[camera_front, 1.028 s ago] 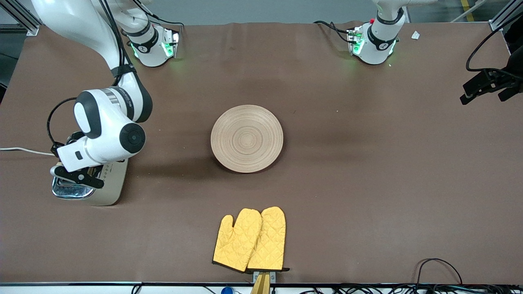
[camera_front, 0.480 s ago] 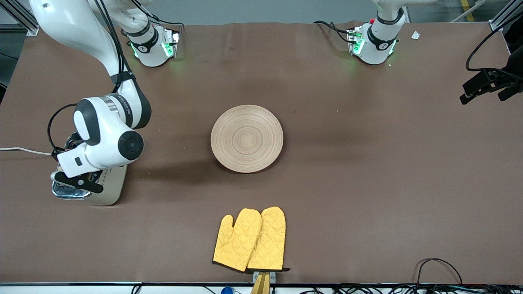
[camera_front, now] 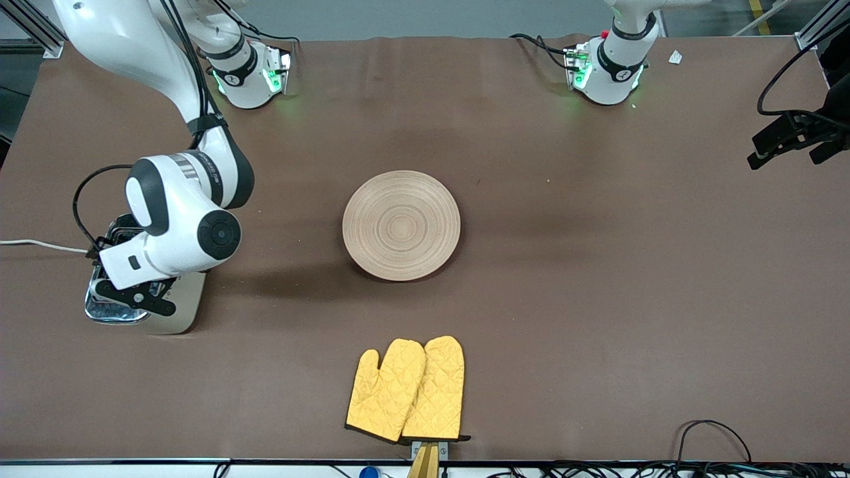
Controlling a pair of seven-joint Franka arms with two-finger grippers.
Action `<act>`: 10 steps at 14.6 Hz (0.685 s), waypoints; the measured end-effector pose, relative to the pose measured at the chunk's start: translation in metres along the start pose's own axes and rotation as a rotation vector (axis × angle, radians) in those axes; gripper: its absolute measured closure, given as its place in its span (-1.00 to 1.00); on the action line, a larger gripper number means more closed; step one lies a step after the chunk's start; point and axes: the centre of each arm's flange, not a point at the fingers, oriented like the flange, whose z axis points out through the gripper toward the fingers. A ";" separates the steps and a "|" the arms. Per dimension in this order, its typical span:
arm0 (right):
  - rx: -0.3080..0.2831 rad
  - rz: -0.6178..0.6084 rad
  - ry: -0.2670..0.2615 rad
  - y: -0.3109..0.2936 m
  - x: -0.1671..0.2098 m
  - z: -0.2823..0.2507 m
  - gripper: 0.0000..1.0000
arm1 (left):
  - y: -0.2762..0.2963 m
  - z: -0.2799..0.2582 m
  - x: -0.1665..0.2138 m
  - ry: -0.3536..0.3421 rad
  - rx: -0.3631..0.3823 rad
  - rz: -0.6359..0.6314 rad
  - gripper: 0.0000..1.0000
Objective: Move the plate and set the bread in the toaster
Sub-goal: 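Open the right gripper and raise it away from the toaster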
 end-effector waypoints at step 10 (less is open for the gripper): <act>0.658 -0.018 -0.203 0.185 0.010 -0.029 -1.00 | 0.000 -0.002 0.000 0.004 0.000 0.000 -1.00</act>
